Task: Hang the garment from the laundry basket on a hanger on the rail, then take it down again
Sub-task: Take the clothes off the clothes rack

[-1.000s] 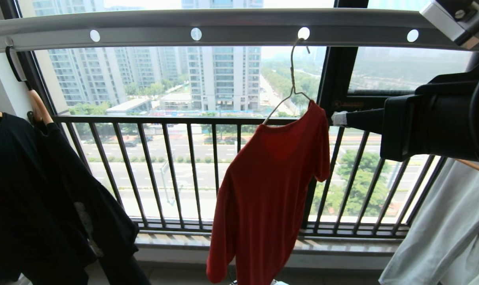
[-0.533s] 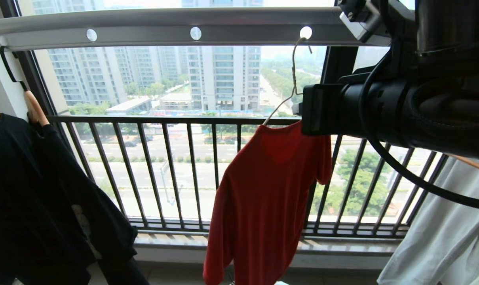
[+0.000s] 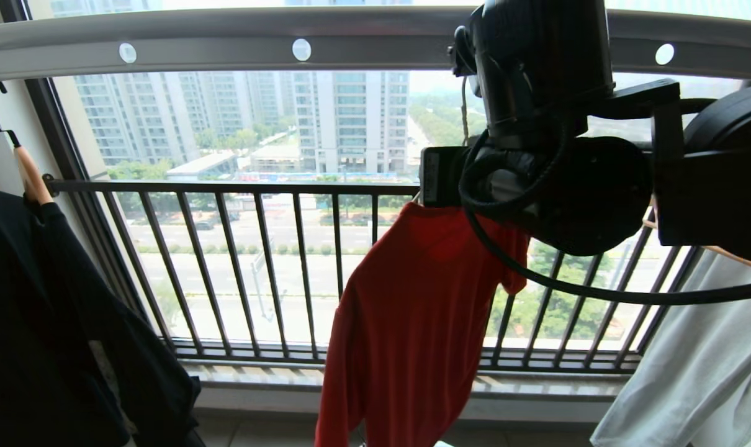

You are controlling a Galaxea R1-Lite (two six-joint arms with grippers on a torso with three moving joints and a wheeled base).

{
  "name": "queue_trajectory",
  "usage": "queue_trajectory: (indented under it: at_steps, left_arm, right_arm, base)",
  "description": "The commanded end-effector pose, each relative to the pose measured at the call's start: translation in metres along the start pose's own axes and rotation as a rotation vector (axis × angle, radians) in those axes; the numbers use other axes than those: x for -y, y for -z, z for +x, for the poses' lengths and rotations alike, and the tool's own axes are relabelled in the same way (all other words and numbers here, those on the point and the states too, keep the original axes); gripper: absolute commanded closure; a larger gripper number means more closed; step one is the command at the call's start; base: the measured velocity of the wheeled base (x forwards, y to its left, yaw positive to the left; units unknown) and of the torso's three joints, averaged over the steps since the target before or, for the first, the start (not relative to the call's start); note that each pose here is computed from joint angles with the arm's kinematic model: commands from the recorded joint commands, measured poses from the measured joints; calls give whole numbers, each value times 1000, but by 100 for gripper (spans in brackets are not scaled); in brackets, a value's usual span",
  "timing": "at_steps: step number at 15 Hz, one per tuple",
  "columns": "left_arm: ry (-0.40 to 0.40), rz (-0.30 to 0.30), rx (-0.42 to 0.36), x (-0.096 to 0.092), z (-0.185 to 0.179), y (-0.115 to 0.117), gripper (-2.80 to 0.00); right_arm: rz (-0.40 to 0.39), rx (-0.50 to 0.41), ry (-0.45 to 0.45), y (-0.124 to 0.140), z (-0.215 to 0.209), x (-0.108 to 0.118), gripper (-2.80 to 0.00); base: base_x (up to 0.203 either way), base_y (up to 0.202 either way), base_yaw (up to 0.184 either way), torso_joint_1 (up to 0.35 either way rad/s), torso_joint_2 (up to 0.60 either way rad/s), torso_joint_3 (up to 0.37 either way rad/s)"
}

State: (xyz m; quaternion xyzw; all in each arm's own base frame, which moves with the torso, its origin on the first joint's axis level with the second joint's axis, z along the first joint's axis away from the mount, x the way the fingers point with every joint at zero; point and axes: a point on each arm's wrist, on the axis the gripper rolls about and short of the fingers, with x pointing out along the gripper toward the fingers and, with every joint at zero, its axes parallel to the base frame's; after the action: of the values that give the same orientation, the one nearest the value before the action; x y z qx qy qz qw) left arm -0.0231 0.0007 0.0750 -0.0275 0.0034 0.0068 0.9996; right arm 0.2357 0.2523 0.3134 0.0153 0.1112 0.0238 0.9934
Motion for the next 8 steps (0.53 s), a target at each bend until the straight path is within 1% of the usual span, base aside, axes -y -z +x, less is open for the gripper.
queue_trajectory:
  at_steps: [1, 5, 8]
  left_arm:
    - [-1, 0, -2, 0, 0, 0, 0]
    - [-1, -2, -2, 0, 0, 0, 0]
    - [-1, 0, -2, 0, 0, 0, 0]
  right_arm:
    - [-16, -11, 23, 6, 8, -6, -280]
    - [-13, -7, 29, 3, -5, 6, -280]
    - [-25, -18, 37, 7, -11, 16, -280]
  base:
    - [0, 0, 0, 0, 0, 0]
    - [0, 0, 0, 0, 0, 0]
    - [0, 0, 0, 0, 0, 0]
